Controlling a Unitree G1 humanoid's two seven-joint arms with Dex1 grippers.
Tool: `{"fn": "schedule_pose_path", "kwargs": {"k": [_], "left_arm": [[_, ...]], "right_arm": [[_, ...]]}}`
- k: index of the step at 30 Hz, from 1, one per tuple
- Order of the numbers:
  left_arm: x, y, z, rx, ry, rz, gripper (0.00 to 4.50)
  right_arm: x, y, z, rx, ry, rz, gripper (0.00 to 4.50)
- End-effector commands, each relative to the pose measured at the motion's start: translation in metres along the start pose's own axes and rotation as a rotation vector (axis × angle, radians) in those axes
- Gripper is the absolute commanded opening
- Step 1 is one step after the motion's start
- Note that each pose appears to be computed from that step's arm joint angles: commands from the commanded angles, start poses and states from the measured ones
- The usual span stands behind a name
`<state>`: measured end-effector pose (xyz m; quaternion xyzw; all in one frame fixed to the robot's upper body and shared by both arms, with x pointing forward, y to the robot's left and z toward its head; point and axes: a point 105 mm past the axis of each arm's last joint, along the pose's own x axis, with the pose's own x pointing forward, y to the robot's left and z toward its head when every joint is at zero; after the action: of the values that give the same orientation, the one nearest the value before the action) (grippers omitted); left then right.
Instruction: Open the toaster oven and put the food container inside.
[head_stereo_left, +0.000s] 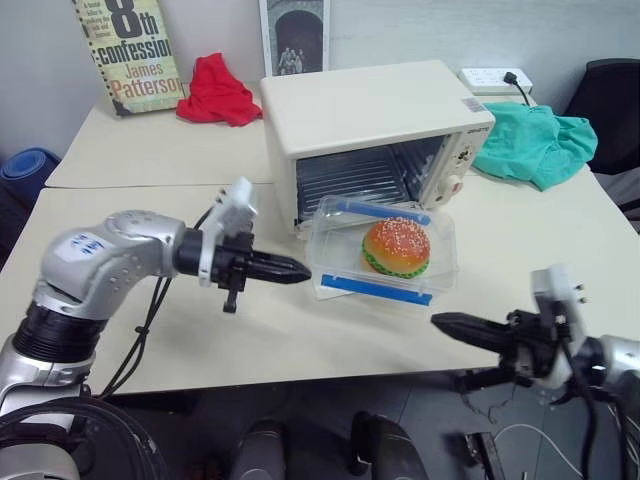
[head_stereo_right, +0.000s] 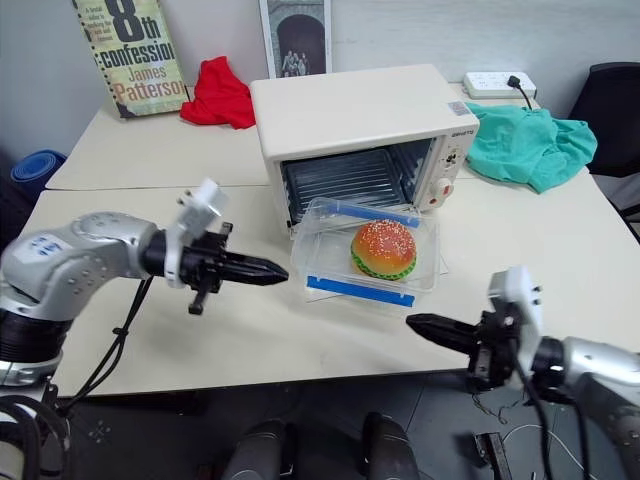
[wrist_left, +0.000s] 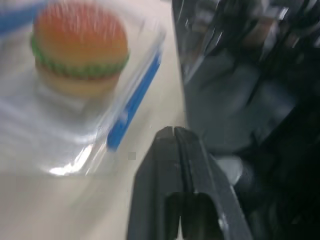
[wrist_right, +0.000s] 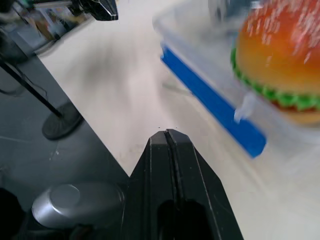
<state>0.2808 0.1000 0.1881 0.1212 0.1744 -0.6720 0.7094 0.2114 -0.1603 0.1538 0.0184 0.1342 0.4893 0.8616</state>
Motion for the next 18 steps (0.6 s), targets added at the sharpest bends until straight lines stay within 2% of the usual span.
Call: {"fn": "schedule_pose_path", "kwargs": {"k": [1,4,9,14,18], "left_arm": [[0.016,0.008,0.002,0.09,0.018,0.0,0.16],[0.035,0.011,0.011,0.094,-0.033,0.003,0.16],[0.049,0.013,0.022,0.065,-0.108,0.031,0.16],[0.053,0.033,0.028,-0.011,-0.196,0.199,0.16],[0.057,0.045,0.028,-0.008,-0.205,0.339,0.16]], "right_arm": [[0.017,-0.021,0.002,-0.052,-0.033,-0.113,0.0],[0.025,-0.044,0.008,-0.075,-0.062,-0.214,0.0],[0.03,-0.062,0.019,-0.109,-0.099,-0.27,0.0],[0.041,-0.089,0.034,-0.135,-0.148,-0.358,0.0],[0.052,-0.115,0.044,-0.171,-0.174,-0.448,0.0]]}}
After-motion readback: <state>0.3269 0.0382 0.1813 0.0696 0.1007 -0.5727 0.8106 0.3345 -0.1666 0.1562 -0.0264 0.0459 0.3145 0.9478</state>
